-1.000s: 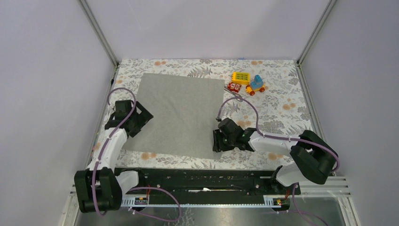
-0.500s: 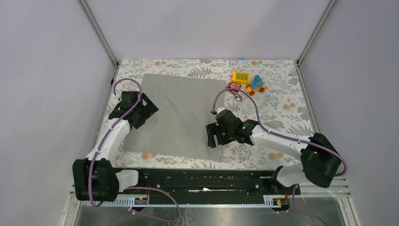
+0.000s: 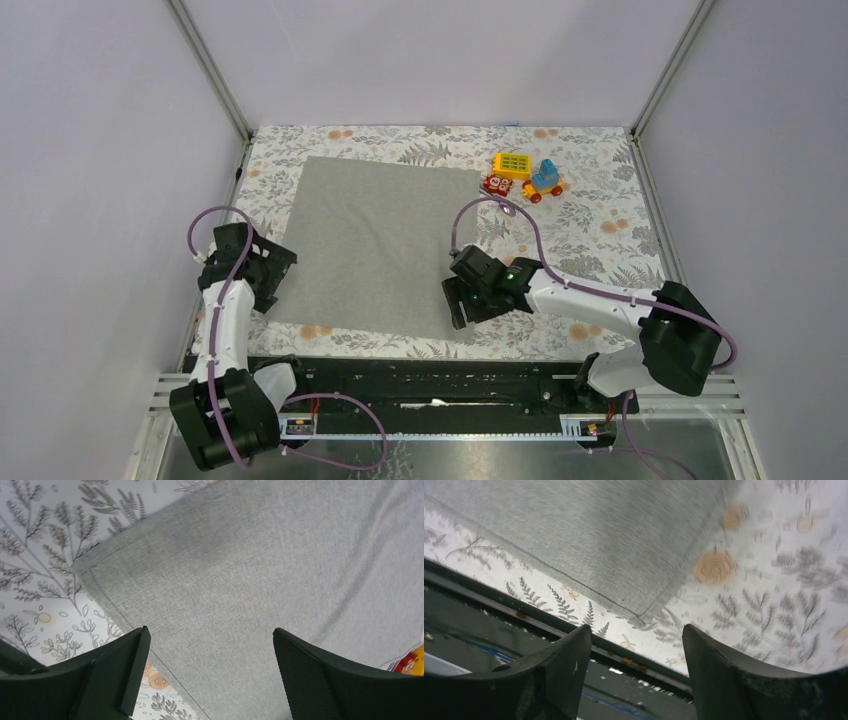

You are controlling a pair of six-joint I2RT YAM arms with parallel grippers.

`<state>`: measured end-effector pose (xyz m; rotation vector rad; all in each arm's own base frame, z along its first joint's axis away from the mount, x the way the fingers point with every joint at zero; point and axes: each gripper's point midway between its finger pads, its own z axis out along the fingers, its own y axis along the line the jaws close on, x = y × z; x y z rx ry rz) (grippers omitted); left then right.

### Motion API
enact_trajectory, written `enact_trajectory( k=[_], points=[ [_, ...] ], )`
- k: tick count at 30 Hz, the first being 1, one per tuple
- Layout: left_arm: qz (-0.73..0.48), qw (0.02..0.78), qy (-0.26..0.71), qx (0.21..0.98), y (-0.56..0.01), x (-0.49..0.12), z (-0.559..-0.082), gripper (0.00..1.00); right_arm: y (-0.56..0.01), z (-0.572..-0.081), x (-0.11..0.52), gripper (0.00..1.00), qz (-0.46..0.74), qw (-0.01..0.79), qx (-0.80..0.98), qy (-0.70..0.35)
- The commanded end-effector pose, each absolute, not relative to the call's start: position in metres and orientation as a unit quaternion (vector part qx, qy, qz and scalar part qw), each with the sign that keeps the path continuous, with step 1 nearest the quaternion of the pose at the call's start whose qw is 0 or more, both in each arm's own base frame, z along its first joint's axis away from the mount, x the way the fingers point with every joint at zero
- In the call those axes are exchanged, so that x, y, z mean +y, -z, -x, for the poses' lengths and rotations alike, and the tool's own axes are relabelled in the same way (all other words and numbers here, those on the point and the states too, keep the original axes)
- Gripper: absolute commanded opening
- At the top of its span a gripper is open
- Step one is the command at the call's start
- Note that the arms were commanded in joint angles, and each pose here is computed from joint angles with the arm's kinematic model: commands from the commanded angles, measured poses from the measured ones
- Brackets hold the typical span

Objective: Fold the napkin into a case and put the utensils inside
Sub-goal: Smooth out the napkin at the center of the board, then pick up the flattened napkin from the center of the board.

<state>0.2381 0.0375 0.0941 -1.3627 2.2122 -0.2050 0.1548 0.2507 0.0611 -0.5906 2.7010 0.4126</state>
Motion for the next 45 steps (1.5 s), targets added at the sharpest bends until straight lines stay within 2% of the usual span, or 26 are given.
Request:
enact_trajectory(
  k=[1, 4, 10, 16, 20, 25, 35, 45],
  points=[
    [0.56, 0.251, 0.077, 0.786, -0.094, 0.043, -0.229, 0.99, -0.058, -0.142, 0.239, 0.73, 0.0, 0.133, 0.985, -0.106],
    [0.568, 0.26, 0.083, 0.776, -0.098, 0.043, -0.234, 0.98, -0.053, -0.134, 0.243, 0.71, -0.117, 0.111, 0.978, -0.131],
    [0.558, 0.286, 0.071, 0.776, -0.109, 0.053, -0.243, 0.99, -0.049, -0.126, 0.228, 0.67, -0.244, 0.079, 0.965, -0.061],
    [0.542, 0.292, 0.067, 0.786, -0.115, 0.055, -0.248, 0.99, -0.034, -0.117, 0.221, 0.61, -0.268, 0.038, 0.962, 0.026],
    [0.526, 0.302, 0.065, 0.792, -0.117, 0.056, -0.249, 0.99, -0.038, -0.127, 0.219, 0.59, -0.309, 0.068, 0.948, 0.03],
    [0.513, 0.31, 0.064, 0.798, -0.118, 0.054, -0.25, 0.99, -0.036, -0.126, 0.221, 0.57, -0.343, 0.061, 0.936, 0.047],
    [0.493, 0.31, 0.066, 0.81, -0.12, 0.044, -0.254, 0.99, -0.038, -0.137, 0.237, 0.57, -0.357, 0.062, 0.929, 0.08],
    [0.469, 0.314, 0.069, 0.822, -0.125, 0.033, -0.26, 0.99, -0.028, -0.133, 0.24, 0.51, -0.369, 0.049, 0.922, 0.106]
  ],
)
